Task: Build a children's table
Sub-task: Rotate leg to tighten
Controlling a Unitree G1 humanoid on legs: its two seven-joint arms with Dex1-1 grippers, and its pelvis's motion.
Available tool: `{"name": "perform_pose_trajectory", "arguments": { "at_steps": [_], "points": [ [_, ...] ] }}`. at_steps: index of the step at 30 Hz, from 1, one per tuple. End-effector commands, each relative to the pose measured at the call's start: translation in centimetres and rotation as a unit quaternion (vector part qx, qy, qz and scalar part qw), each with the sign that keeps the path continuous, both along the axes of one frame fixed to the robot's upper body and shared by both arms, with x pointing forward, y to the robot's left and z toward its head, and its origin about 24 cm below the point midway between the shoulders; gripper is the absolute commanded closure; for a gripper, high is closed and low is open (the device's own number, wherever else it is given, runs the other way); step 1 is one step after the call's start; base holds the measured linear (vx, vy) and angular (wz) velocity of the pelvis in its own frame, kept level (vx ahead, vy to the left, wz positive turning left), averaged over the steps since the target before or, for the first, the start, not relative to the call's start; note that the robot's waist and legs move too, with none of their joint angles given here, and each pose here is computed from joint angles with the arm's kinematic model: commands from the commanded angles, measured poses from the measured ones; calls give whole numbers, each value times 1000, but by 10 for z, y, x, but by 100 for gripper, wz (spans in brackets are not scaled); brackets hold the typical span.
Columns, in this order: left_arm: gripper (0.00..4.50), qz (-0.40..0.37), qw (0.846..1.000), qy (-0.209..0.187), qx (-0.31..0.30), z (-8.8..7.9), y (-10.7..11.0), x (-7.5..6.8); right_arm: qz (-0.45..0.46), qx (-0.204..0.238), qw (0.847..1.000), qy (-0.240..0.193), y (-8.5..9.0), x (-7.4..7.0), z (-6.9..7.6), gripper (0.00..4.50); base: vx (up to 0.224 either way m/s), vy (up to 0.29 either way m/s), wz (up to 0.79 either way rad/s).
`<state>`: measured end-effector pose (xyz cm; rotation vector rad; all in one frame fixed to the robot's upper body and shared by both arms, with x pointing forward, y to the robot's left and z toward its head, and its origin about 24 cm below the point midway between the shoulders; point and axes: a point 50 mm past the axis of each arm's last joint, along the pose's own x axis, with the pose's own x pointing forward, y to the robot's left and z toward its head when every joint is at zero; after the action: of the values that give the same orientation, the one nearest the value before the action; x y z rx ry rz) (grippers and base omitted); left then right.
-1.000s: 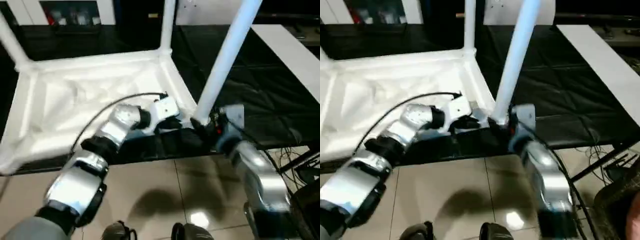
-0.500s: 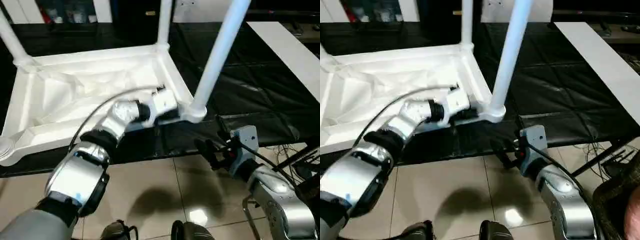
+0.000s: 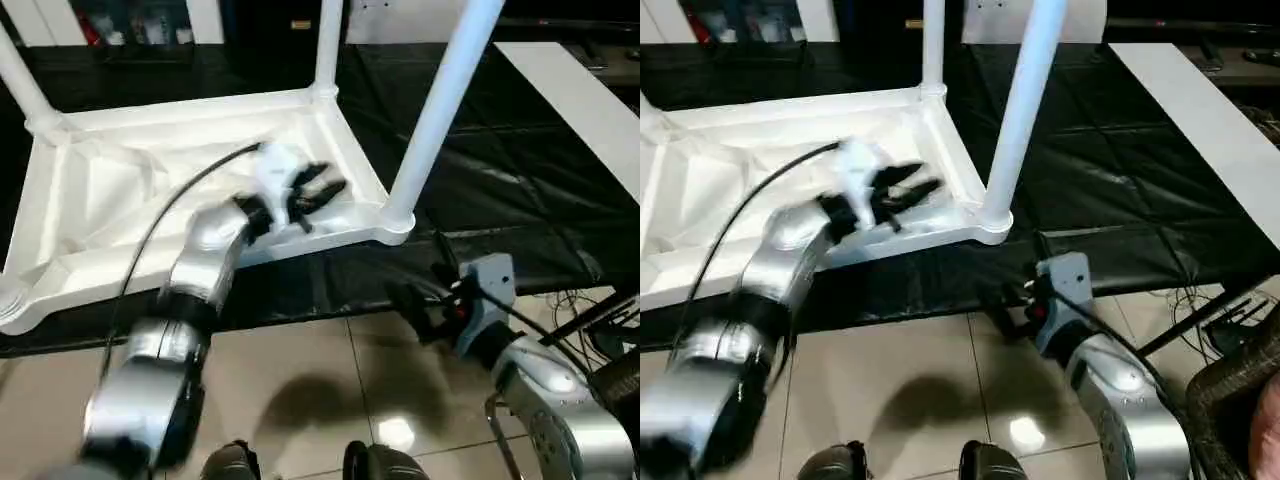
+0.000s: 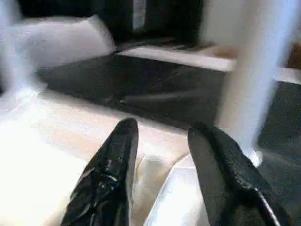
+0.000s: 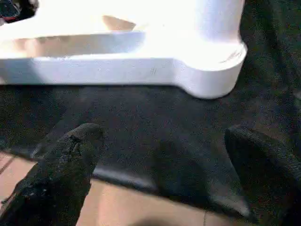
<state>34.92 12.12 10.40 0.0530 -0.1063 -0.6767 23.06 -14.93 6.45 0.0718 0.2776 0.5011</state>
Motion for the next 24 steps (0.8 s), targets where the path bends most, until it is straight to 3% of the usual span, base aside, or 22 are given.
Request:
{"name": "perform_pose_trajectory", "arguments": {
  "at_steps": [1, 5, 6, 7, 8, 11, 12, 17, 24],
  "points": [
    [237, 32, 999, 4, -9, 0, 3, -10, -2, -12, 1000, 0, -1, -4, 3, 0, 0, 0, 0],
    [237, 110, 993, 6, -34, -8, 20, -54, 16, -3, 1000, -17, 3, -9, 7, 0, 0, 0, 0],
    [237, 125, 991, 9, -42, -11, 24, -75, 33, 5, 999, -23, 6, -11, 9, 0, 0, 0, 0],
    [237, 125, 991, 9, -42, -11, 24, -75, 33, 5, 999, -23, 6, -11, 9, 0, 0, 0, 0],
    [237, 142, 988, 17, -54, -12, 27, -93, 47, 10, 999, -25, 9, -12, 9, 0, 0, 0, 0],
    [237, 164, 984, 33, -55, -16, 29, -108, 62, 16, 998, -26, 12, -12, 9, 0, 0, 0, 0],
    [237, 170, 984, 46, -40, -20, 29, -119, 67, 20, 997, -29, 15, -11, 10, 0, 0, 0, 0],
    [237, 177, 982, 58, -33, -20, 25, -126, 68, 17, 997, -36, 18, -8, 12, 0, 16, 9, 4],
    [237, 168, 983, 67, -22, -15, 23, -129, 77, 35, 995, -43, 21, -12, 11, 0, 68, 23, 52]
  ]
}}
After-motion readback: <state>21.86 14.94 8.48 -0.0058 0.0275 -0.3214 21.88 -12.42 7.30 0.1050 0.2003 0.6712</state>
